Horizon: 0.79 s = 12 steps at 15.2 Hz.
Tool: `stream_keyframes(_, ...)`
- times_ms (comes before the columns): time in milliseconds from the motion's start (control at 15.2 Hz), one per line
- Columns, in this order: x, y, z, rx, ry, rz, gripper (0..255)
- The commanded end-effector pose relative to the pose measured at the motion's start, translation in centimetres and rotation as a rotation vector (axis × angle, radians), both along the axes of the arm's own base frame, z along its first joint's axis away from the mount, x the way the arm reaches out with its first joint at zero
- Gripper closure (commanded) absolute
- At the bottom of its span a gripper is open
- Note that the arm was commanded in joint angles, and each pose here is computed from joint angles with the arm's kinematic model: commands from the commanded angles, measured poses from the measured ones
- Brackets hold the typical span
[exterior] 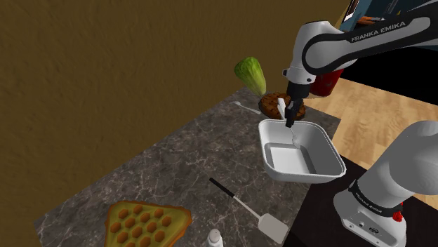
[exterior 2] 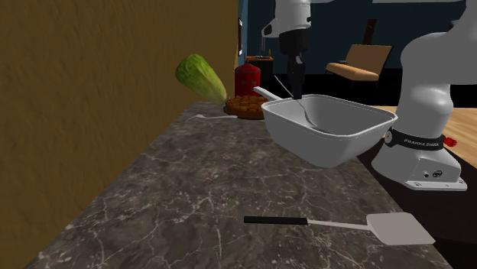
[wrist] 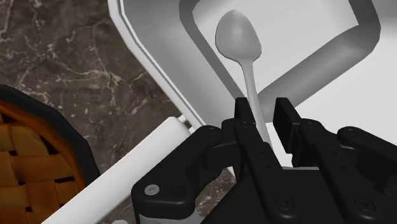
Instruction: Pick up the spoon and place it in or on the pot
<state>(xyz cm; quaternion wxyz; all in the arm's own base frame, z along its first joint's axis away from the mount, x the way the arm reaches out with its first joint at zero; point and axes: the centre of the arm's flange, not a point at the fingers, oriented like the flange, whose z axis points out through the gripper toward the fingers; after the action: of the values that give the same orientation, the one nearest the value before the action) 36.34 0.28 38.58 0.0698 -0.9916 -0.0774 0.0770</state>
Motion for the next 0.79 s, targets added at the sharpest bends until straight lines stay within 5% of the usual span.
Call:
stream_keyframes(0,0.0,0.0,0.0,0.000,0.000,0.000,0)
stream_keyframes(330,0.0,0.0,0.0,0.000,0.000,0.000,0)
stream_keyframes(594,0.8,-0.6,4.9,0.000,0.000,0.000,0)
stream_keyframes(726,0.8,-0.6,4.9,0.000,0.000,0.000,0)
